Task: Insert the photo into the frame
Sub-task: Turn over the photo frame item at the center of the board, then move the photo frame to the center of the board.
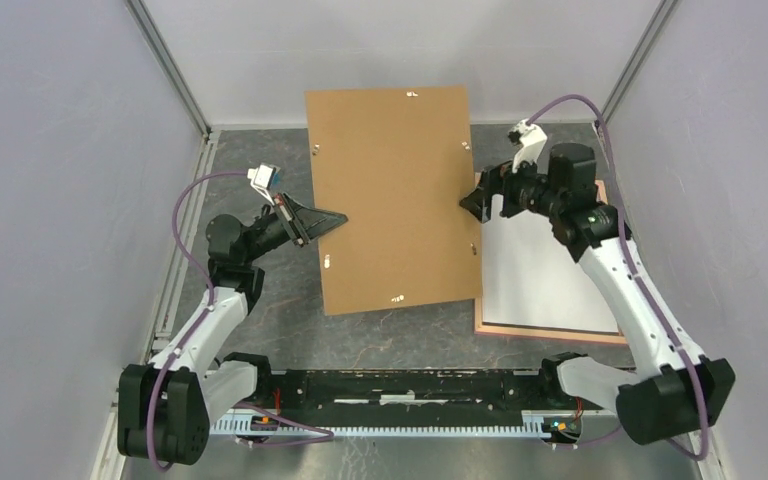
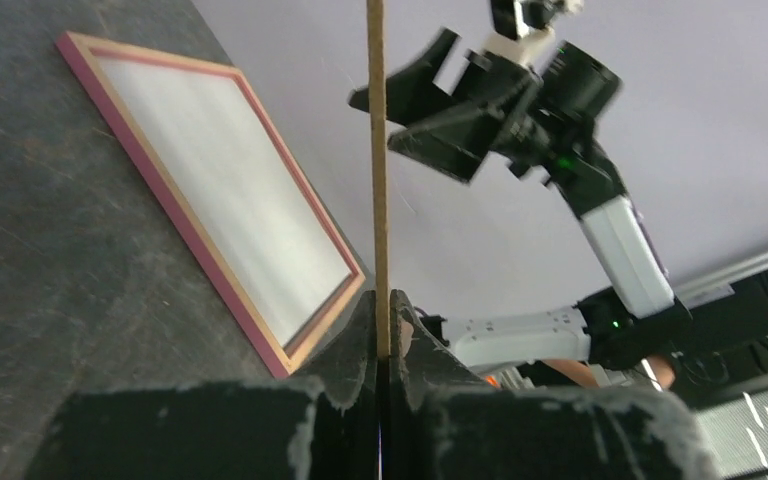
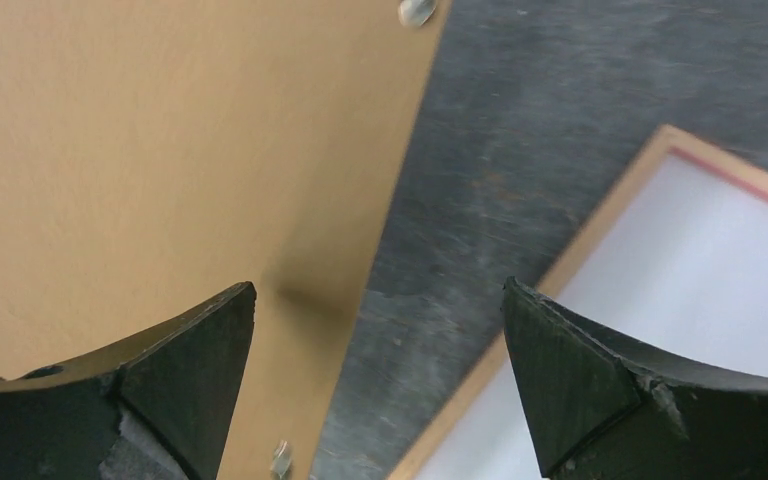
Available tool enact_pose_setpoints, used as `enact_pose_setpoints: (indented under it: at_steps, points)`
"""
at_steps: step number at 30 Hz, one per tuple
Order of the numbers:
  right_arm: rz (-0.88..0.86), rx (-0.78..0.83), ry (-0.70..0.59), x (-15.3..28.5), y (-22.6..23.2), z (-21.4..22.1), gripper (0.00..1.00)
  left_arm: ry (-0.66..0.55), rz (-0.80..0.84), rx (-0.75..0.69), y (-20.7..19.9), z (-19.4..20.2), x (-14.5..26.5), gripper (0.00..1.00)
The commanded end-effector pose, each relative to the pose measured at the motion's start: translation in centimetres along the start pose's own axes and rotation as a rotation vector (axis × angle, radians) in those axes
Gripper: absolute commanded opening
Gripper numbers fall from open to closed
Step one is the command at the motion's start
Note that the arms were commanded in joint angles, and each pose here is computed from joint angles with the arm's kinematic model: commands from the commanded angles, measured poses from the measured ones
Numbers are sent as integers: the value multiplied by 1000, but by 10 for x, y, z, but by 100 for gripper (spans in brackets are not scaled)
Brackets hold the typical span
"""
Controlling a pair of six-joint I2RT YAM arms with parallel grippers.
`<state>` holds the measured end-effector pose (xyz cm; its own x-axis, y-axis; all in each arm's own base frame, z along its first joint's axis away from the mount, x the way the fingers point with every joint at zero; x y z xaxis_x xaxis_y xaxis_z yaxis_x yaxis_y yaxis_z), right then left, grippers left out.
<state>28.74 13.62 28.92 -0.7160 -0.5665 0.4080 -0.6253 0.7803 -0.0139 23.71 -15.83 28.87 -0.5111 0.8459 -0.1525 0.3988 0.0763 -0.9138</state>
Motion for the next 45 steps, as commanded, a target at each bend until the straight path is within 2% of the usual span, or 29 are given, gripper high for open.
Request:
enact_pose_setpoints:
  at_steps: [1, 3, 9, 16, 18, 22, 28, 29, 31, 33, 34, 36, 39, 41, 43, 45]
  points:
    - [-461, -173, -175, 7, 25, -12, 98, 65, 151, -40, -34, 8, 6, 2]
    - [-548, -215, -221, 9, 34, -9, 97, 62, 153, -28, -34, 9, 7, 2]
    - [-606, -325, -325, 13, 48, 5, 94, 60, 182, 11, -29, 10, 7, 2]
    - [-724, -416, -444, 29, 61, -3, 78, 82, 238, 59, -28, 10, 6, 2]
    - [-733, -419, -449, 31, 62, -5, 71, 93, 251, 65, -29, 11, 6, 2]
    - [-726, -422, -423, 28, 60, -5, 67, 107, 245, 66, -27, 12, 6, 2]
    - [-671, -439, -341, 20, 55, 2, 38, 111, 217, 101, -18, 13, 4, 2]
    - [-645, -432, -325, 17, 53, 3, 31, 108, 213, 108, -17, 13, 5, 2]
    - [-585, -417, -279, 12, 47, 5, 2, 101, 200, 125, -13, 14, 4, 2]
    - [-535, -424, -238, 10, 39, 9, 0, 100, 159, 145, -4, 14, 2, 3]
    - [-514, -428, -220, 9, 35, 10, 0, 101, 120, 171, 3, 15, 1, 10]
    - [-472, -425, -187, 11, 25, 14, 0, 107, 26, 222, 20, 16, 0, 34]
    - [-493, -451, -184, 21, 16, 16, 0, 130, -100, 223, 38, 20, 2, 47]
    - [-464, -471, -147, 27, 5, 19, 0, 136, -248, 213, 52, 22, 6, 66]
    - [-328, -420, -36, 32, -11, 24, 0, 102, -383, 153, 62, 19, 14, 82]
    - [-206, -346, 78, 43, -28, 24, 0, 78, -469, 138, 66, 18, 21, 91]
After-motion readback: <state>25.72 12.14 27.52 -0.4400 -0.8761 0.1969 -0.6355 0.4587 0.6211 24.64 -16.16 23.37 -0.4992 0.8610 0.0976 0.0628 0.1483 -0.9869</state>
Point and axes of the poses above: each gripper's point midway between its finger pads, its own x axis back along the fingers, its own y axis along the line the jaws close on, z = x × y, the point moved 4 cm from there along x, back along the fingers, and after that the axes turned 13 degrees about x, right-handed, at the moved point
